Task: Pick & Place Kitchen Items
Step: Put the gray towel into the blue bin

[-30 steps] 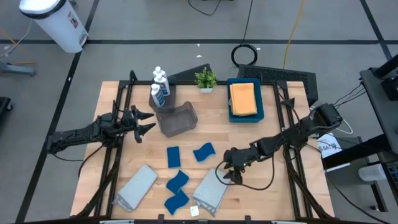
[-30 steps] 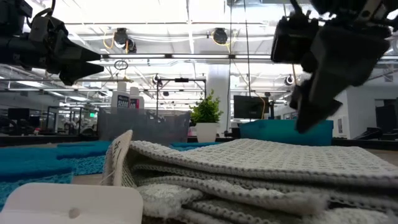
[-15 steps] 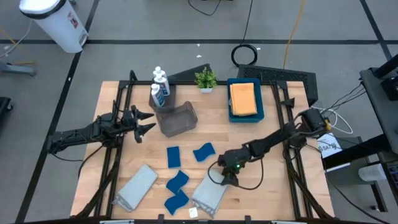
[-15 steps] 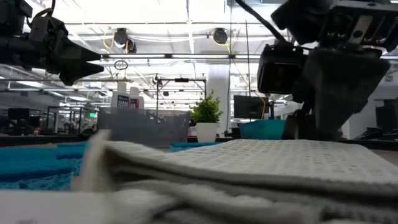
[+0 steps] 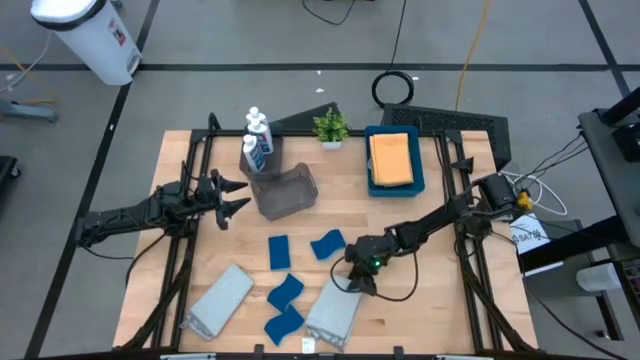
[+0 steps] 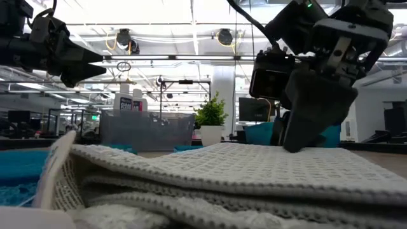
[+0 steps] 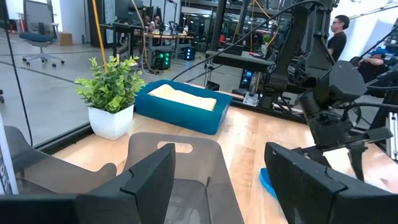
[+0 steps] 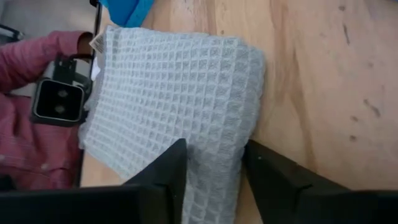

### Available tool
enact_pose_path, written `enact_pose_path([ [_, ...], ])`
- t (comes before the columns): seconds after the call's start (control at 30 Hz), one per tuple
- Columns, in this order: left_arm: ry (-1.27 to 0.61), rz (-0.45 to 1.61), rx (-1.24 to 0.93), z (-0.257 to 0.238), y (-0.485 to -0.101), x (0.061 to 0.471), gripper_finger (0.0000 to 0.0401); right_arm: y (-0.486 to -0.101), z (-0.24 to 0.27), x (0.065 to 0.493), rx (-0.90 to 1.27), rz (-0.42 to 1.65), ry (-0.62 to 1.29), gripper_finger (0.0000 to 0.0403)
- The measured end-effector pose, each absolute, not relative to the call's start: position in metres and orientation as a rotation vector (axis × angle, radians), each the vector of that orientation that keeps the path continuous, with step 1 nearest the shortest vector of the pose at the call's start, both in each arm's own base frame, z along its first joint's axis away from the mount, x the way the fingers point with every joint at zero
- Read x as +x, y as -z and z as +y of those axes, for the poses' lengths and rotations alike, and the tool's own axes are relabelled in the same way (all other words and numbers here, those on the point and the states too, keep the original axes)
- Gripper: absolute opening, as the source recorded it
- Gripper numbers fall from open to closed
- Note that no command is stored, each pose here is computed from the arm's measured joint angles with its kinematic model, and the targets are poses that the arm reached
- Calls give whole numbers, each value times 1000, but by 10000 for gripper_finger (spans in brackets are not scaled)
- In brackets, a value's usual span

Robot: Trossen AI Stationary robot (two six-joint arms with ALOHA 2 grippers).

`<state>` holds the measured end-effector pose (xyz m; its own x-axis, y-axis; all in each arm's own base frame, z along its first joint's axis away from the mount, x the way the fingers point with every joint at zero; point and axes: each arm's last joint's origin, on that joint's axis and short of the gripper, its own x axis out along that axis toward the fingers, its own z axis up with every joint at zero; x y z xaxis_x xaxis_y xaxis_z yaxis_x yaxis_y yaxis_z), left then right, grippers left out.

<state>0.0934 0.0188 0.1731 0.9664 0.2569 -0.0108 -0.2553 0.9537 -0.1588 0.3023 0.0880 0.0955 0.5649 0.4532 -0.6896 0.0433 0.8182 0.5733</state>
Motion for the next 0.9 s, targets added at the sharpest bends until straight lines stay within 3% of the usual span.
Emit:
enact_pose_path([
  [0.4,-260,-10,-160,19,-173,93,251,-96,88,303,446,907,-320,7],
  [0.63,-260,-10,-160,19,-173,93,251,-116,86,298,361,865,-351,2],
  [0.9,-260,-10,-160,19,-173,93,251,-156,77,272,126,880,-133,1],
])
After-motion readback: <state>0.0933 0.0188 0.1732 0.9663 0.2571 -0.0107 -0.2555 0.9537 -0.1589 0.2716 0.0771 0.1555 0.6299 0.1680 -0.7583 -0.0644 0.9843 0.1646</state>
